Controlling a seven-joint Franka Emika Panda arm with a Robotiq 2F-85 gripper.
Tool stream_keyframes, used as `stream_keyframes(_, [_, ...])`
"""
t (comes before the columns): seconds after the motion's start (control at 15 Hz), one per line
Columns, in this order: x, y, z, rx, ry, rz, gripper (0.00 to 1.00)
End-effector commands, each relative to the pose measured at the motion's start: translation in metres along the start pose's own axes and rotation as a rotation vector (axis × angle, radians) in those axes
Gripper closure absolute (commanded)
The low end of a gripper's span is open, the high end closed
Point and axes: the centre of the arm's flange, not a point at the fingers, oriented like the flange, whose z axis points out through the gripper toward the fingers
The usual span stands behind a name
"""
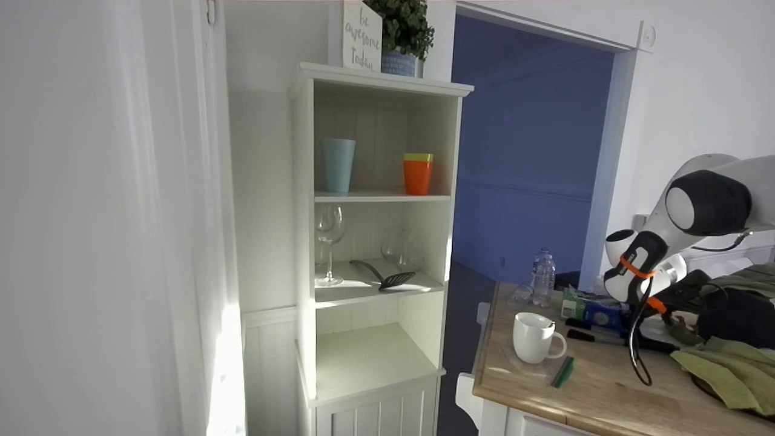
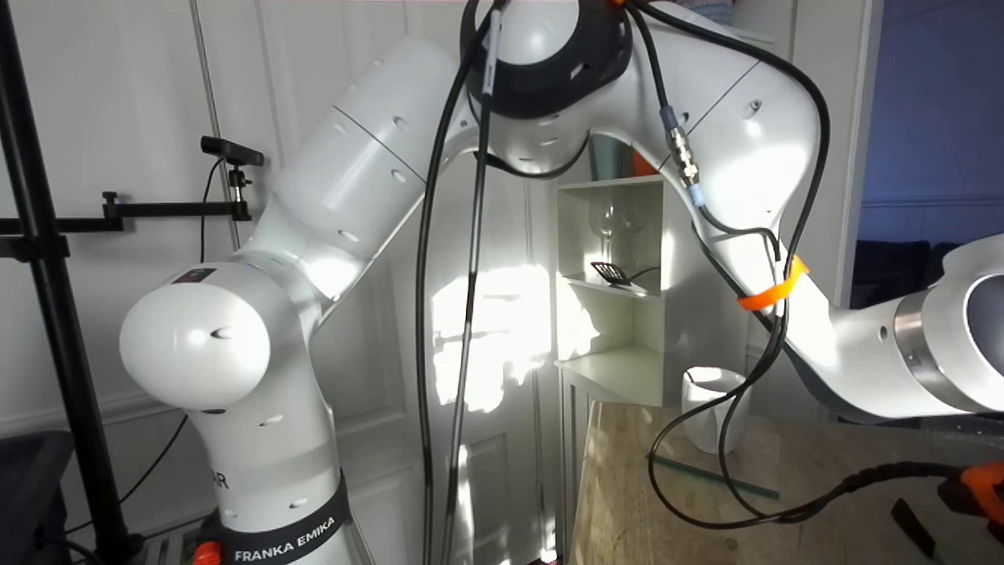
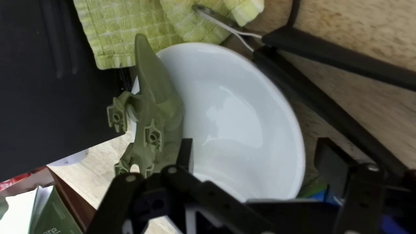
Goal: Move the plate forward
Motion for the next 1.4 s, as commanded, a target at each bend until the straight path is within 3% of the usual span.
stream_keyframes(0.0, [0.013, 0.003, 0.013, 0.02, 0.002, -0.006, 0.2])
stream_keyframes(0.07, [0.014, 0.003, 0.015, 0.02, 0.0, -0.008, 0.2])
stream_keyframes(0.53, [0.016, 0.002, 0.022, 0.041, -0.021, -0.037, 0.48])
stream_keyframes(0.67, [0.016, 0.001, 0.023, 0.045, -0.029, -0.048, 0.5])
stream_keyframes(0.73, [0.016, 0.0, 0.023, 0.05, -0.034, -0.052, 0.63])
stream_keyframes(0.8, [0.016, 0.0, 0.023, 0.051, -0.039, -0.057, 0.63])
stream_keyframes(1.13, [0.018, -0.004, 0.022, 0.063, -0.056, -0.083, 0.98])
stream_keyframes(1.33, [0.019, -0.002, 0.017, 0.058, -0.064, -0.094, 0.96])
